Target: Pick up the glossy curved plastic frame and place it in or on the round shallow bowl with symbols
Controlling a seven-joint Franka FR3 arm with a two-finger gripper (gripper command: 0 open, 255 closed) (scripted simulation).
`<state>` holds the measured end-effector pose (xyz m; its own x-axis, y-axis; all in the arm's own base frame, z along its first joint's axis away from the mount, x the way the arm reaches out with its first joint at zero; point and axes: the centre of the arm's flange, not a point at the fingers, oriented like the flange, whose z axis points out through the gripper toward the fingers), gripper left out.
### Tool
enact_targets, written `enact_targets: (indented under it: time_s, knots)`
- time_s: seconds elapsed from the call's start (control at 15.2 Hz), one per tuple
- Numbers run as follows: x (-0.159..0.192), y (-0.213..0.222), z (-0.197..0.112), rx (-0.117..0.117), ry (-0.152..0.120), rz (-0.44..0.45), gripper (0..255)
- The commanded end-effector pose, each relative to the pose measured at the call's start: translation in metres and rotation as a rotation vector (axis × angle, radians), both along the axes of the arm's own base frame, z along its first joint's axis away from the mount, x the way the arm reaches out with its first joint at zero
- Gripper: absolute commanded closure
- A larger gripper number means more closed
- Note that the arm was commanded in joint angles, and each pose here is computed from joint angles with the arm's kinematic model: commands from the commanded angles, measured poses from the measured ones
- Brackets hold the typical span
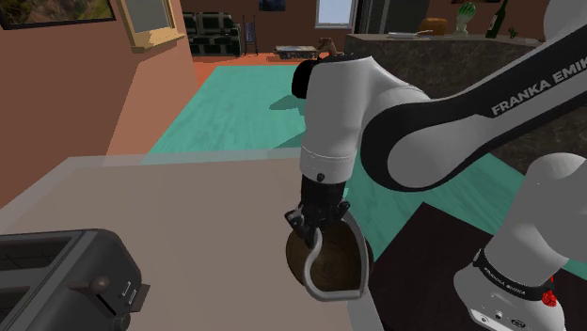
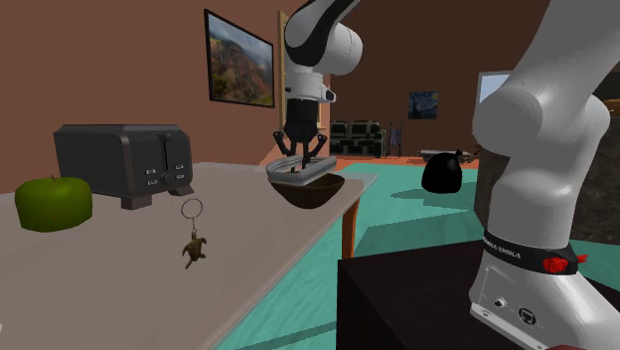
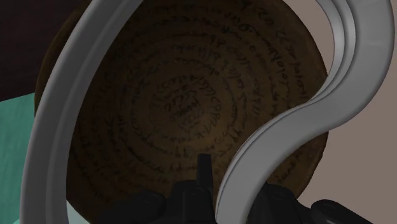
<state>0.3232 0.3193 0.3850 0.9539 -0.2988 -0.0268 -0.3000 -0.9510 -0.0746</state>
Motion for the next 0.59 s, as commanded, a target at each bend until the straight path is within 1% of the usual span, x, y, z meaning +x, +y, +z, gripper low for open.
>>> enact_targets:
  time_s: [0.0, 0.4, 0.46, 0.53]
  knots:
    - [-0.0010, -0.0004, -0.0051, 0.000, -0.001, 0.000, 255]
    - [-0.0010, -0.0004, -0.0052, 0.000, -0.001, 0.000, 255]
    - [-0.0010, -0.0004, -0.0051, 0.000, -0.001, 0.000, 0]
    - [-0.0010, -0.0004, -0.0052, 0.000, -0.001, 0.000, 0]
